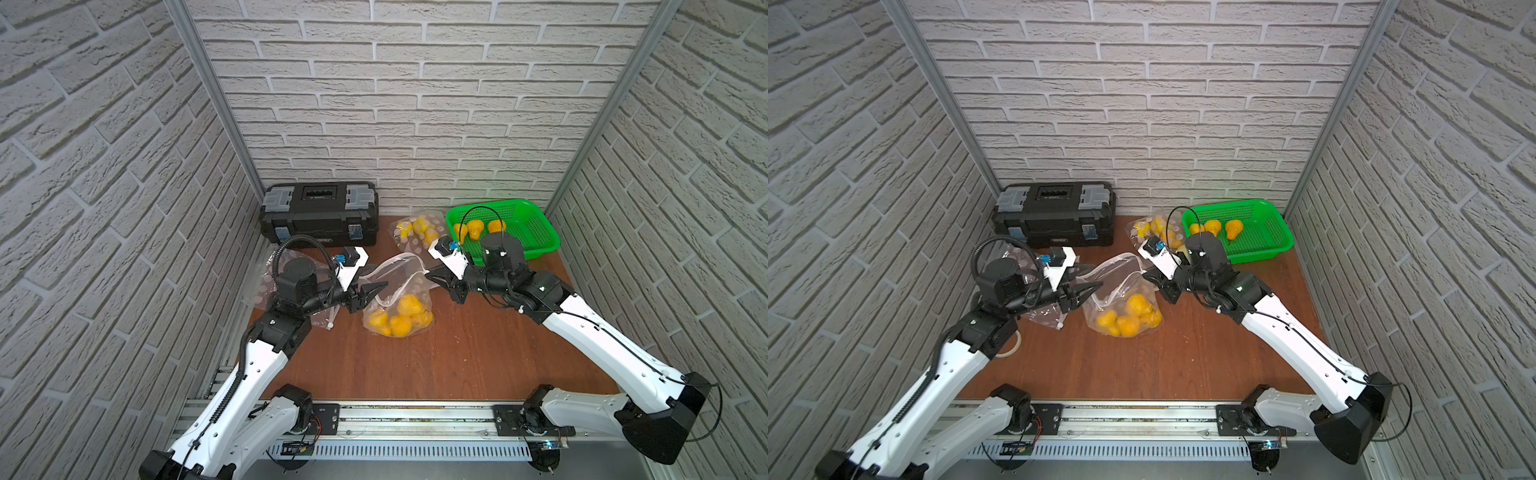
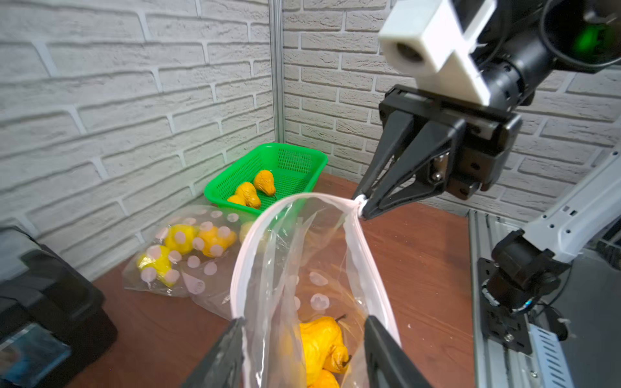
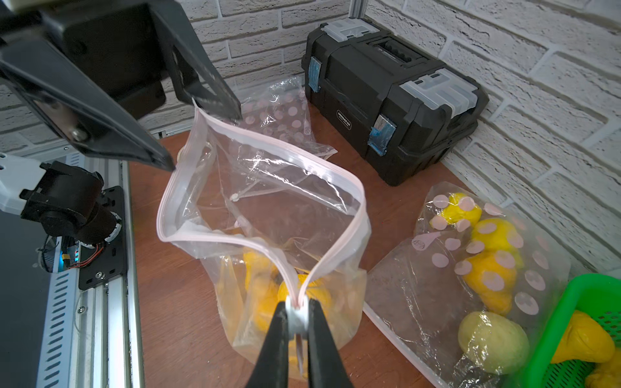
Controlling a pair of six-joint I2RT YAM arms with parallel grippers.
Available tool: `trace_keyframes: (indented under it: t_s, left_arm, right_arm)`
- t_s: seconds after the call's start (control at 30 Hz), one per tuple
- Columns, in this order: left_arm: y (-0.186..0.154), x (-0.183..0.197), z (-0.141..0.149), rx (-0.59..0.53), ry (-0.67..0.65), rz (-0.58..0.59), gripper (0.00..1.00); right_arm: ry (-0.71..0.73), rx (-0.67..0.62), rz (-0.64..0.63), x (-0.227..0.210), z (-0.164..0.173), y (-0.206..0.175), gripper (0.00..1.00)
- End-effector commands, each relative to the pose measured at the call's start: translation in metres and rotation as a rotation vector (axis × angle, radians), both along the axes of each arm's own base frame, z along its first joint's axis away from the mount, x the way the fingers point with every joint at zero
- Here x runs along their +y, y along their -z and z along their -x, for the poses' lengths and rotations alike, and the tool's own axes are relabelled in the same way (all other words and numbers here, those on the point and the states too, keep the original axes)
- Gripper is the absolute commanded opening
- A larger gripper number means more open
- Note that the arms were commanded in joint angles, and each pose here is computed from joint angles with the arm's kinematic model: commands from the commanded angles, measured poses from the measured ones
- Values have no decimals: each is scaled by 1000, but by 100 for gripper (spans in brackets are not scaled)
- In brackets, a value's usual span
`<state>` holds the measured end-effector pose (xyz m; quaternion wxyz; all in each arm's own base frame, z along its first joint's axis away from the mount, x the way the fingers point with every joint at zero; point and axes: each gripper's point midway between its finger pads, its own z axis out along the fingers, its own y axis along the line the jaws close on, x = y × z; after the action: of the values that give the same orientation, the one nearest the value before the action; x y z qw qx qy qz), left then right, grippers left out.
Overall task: Open the zip-top bag and take out the pear
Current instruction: Unzip the zipper on the zipper food storage bag, then open the zipper of the food storage bag at the center of the board.
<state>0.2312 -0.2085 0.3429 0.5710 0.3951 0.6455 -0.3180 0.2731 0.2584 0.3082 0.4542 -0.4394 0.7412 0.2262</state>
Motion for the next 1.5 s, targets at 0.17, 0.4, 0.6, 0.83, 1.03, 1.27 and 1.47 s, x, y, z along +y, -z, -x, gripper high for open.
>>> trace_keyframes:
  t_s: [0.17,0.4,0.6,0.83,1.03,1.27,1.47]
  left_arm:
    - [-5,-12,4,27,172,-209,66]
    - [14,-30,-4,124,346,-300,70]
    - [31,-38,-18,194,405,-348,54]
    - [15,-26,-32,177,280,-378,0]
    - [-18,21,-60,147,-147,-367,0]
    - [-21,20,-42,309,-280,-250,0]
    - [18,-40,-35,490,-273,-78,0]
  right_arm:
    - [-145,-61,-21,7,24,-5,3]
    - [-148,-72,-14,3,28,-6,3]
    - [-149,-81,-16,2,30,-9,3]
    - [-38,-90,-8,-7,15,-15,19]
    - [140,-90,0,-26,-4,-19,57]
    - [254,-28,15,-38,-14,-8,58]
    - [381,136,-52,-47,-9,4,51]
